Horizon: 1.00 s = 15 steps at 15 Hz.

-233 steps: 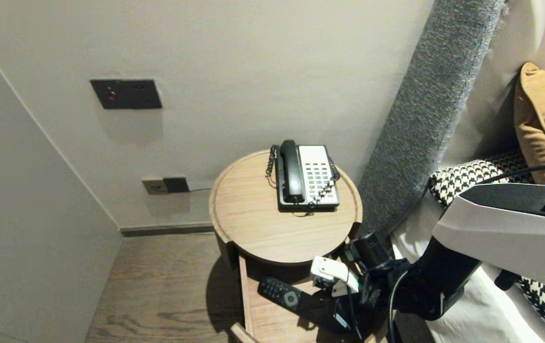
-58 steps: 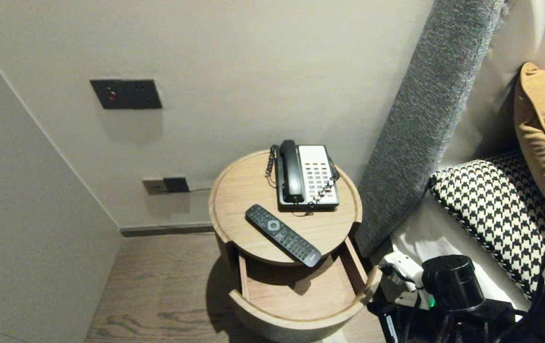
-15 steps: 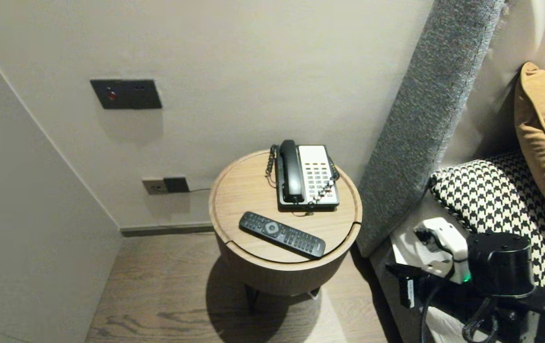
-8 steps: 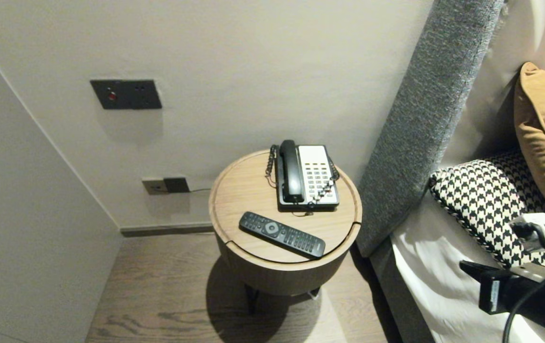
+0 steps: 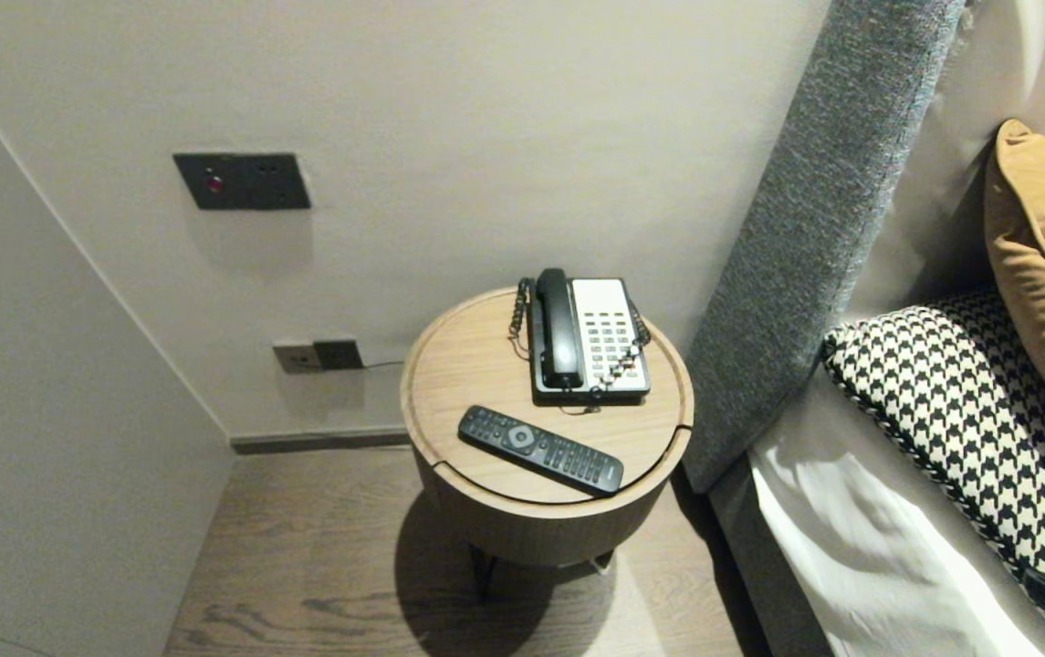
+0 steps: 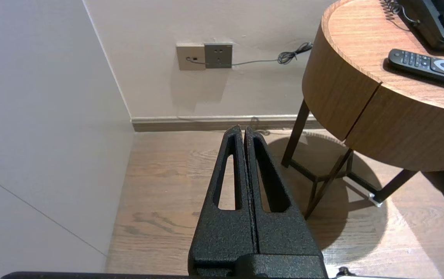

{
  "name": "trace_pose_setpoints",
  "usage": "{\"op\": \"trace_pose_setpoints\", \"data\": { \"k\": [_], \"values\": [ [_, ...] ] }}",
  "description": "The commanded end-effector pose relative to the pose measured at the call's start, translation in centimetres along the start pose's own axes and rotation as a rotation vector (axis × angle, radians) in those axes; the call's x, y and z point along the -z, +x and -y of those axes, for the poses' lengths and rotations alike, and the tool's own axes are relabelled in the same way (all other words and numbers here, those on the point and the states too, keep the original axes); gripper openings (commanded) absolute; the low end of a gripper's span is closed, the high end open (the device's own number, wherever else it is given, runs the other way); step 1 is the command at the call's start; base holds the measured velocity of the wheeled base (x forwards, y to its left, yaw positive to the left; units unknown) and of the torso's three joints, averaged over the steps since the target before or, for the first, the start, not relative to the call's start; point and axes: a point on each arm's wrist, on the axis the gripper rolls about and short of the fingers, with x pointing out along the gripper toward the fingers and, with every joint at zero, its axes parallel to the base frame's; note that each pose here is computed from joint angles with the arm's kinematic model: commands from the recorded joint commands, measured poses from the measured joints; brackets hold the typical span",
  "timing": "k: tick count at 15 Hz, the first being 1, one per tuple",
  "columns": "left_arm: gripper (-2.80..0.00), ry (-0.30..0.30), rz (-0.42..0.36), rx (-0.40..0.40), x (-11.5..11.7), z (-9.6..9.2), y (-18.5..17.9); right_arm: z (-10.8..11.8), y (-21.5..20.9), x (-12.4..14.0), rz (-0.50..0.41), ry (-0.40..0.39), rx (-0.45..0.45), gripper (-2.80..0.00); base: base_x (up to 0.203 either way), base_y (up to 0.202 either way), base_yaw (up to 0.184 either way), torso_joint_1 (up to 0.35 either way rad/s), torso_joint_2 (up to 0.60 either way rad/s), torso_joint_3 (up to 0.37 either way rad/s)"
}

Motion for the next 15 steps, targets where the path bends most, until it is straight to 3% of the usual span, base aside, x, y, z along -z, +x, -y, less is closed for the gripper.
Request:
{"op": "trace_pose_setpoints", "data": {
  "k": [1,7,15],
  "values": [
    [-2.80,-0.001,0.001,-0.001,0.0,0.0,0.0,-0.2,-2.1,0.8,0.077,-0.007,0.014,-2.80,0.000,0.000,0.000,0.000,0.00,0.000],
    [-2.80,-0.001,0.000,-0.001,0.0,0.0,0.0,-0.9,-4.6,5.7,0.115,-0.020,0.011,-2.80,0.000,0.000,0.000,0.000,0.00,0.000],
    [-2.80,-0.001,0.000,-0.001,0.0,0.0,0.0,-0.9,-5.2,6.6,0.191,-0.047,-0.028,-2.80,0.000,0.000,0.000,0.000,0.00,0.000]
  ]
}}
